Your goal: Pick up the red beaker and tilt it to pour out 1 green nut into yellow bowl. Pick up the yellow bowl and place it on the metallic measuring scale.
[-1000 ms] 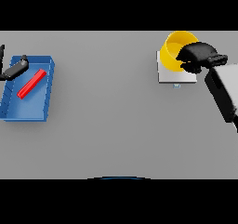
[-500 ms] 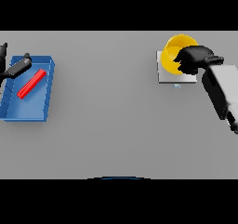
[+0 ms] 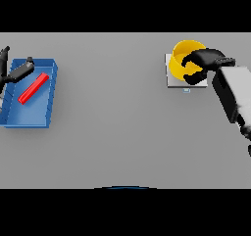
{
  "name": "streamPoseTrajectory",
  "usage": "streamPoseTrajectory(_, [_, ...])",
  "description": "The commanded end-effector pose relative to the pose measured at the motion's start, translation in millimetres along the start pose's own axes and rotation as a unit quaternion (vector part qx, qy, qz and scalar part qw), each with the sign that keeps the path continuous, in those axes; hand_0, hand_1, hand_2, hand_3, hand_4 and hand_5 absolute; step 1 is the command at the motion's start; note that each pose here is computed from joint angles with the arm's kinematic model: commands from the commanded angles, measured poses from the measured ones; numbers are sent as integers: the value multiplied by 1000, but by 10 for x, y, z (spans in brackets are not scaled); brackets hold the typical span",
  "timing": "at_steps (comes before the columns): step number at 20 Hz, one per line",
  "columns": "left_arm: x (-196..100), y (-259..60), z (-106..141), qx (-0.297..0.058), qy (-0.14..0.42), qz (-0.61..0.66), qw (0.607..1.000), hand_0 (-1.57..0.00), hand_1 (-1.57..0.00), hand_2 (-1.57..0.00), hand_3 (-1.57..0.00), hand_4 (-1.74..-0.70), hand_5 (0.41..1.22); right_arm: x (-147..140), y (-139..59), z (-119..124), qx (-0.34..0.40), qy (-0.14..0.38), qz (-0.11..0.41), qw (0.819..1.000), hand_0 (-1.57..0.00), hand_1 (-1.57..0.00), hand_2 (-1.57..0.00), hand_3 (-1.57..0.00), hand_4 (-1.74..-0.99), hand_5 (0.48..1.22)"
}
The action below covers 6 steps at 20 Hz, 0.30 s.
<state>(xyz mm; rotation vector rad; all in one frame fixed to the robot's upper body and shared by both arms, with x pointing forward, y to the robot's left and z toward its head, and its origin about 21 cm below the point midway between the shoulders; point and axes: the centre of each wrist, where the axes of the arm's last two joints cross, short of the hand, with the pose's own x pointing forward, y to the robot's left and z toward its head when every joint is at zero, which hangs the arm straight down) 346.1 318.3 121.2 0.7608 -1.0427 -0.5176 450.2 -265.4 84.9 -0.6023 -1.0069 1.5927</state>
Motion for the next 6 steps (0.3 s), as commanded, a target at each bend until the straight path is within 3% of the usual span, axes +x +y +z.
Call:
streamPoseTrajectory(1, [32, 24, 14, 0, -3, 3, 1000, 1, 1, 1, 1, -812, 736, -6, -26, 0, 2, -2, 4, 1000, -163, -144, -288, -475, -1356, 755])
streamPoseTrajectory(6, [58, 53, 3, 0, -1, 5, 1000, 1, 1, 1, 1, -821, 734, -10, -17, -31, 16, 0, 13, 1000, -53, -47, -115, -348, -1308, 733])
